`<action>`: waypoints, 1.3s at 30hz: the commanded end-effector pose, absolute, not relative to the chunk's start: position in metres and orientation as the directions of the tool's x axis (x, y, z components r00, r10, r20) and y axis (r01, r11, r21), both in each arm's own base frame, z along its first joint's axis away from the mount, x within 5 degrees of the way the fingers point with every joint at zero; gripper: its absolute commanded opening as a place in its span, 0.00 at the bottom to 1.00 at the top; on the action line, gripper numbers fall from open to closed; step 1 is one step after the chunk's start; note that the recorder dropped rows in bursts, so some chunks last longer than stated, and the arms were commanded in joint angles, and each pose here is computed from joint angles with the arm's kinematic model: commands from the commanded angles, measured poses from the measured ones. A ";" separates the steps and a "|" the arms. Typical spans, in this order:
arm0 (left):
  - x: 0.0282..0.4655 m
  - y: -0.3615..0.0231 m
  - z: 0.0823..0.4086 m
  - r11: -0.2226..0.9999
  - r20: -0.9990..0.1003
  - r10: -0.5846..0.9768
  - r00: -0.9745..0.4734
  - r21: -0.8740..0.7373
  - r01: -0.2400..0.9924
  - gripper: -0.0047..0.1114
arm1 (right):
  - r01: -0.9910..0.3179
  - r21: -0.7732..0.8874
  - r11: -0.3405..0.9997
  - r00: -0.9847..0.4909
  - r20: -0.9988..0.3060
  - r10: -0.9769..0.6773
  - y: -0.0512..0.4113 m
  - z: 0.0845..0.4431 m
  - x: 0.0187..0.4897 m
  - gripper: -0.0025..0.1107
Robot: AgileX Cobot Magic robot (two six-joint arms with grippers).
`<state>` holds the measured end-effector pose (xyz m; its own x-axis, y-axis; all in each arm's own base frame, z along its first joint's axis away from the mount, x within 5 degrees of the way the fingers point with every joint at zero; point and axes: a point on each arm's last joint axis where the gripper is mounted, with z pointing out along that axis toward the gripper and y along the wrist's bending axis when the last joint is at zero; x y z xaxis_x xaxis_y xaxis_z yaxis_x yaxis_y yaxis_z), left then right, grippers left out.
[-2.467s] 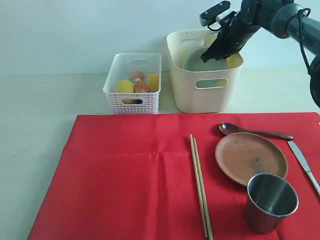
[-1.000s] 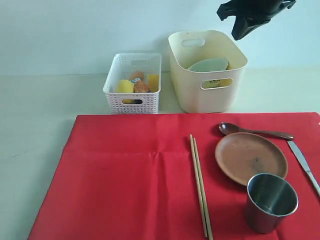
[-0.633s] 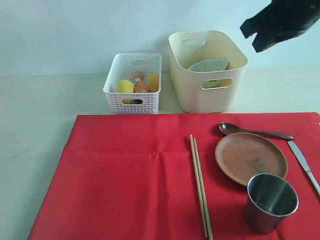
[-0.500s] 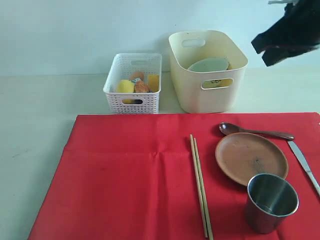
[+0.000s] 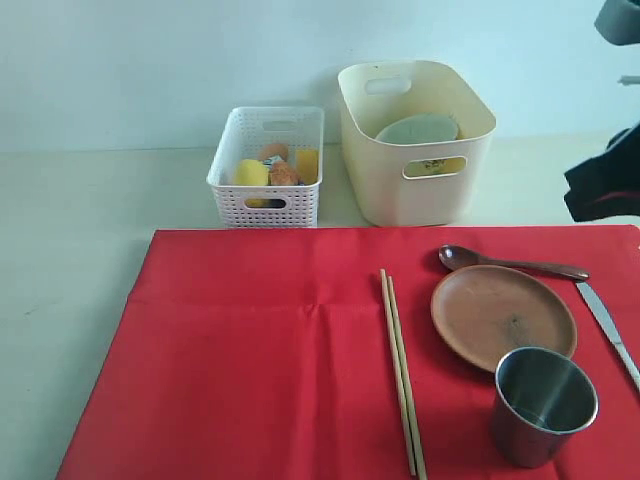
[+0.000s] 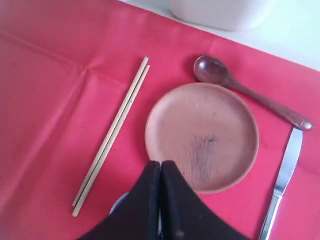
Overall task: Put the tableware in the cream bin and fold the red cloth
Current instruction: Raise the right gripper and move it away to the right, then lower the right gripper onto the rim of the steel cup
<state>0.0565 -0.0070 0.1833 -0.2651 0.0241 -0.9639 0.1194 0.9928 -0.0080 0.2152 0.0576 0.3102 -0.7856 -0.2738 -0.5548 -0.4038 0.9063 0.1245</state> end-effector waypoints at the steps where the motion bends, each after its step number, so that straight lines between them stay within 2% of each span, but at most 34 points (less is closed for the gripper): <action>1: 0.056 -0.007 0.183 0.993 -0.965 0.017 -0.261 -0.014 0.116 0.04 | -0.416 0.153 0.896 -0.805 -0.520 -0.285 0.058 0.298 0.202 0.02; 6: 0.056 -0.007 0.183 0.993 -0.965 0.017 -0.261 -0.014 0.116 0.04 | -0.466 0.181 0.866 -0.803 -0.497 -0.328 0.061 0.282 0.198 0.03; 8: 0.056 -0.007 0.183 0.993 -0.965 0.017 -0.261 -0.014 0.116 0.04 | -0.474 0.188 0.860 -0.807 -0.483 -0.339 0.063 0.277 0.200 0.06; 16: 0.056 -0.007 0.183 0.993 -0.965 0.017 -0.261 -0.014 0.116 0.04 | -0.609 0.087 0.789 -0.766 -0.326 -0.555 0.081 0.243 0.211 0.38; 18: 0.056 -0.007 0.183 0.993 -0.965 0.017 -0.261 -0.014 0.116 0.04 | -0.605 0.064 0.794 -0.772 -0.293 -0.564 0.084 0.234 0.217 0.41; 28: 0.056 -0.007 0.183 0.993 -0.965 0.017 -0.261 -0.014 0.116 0.04 | -0.589 0.003 0.808 -0.802 -0.123 -0.584 0.087 0.199 0.230 0.42; 39: 0.056 -0.007 0.183 0.993 -0.965 0.017 -0.261 -0.014 0.116 0.04 | -0.589 0.000 0.808 -0.802 -0.121 -0.585 0.090 0.184 0.239 0.42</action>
<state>0.0565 -0.0070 0.1833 -0.2651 0.0241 -0.9639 0.1194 0.9928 -0.0080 0.2371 0.0879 0.1912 -0.7967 -0.5904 -0.1294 -0.5944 0.8041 -0.0096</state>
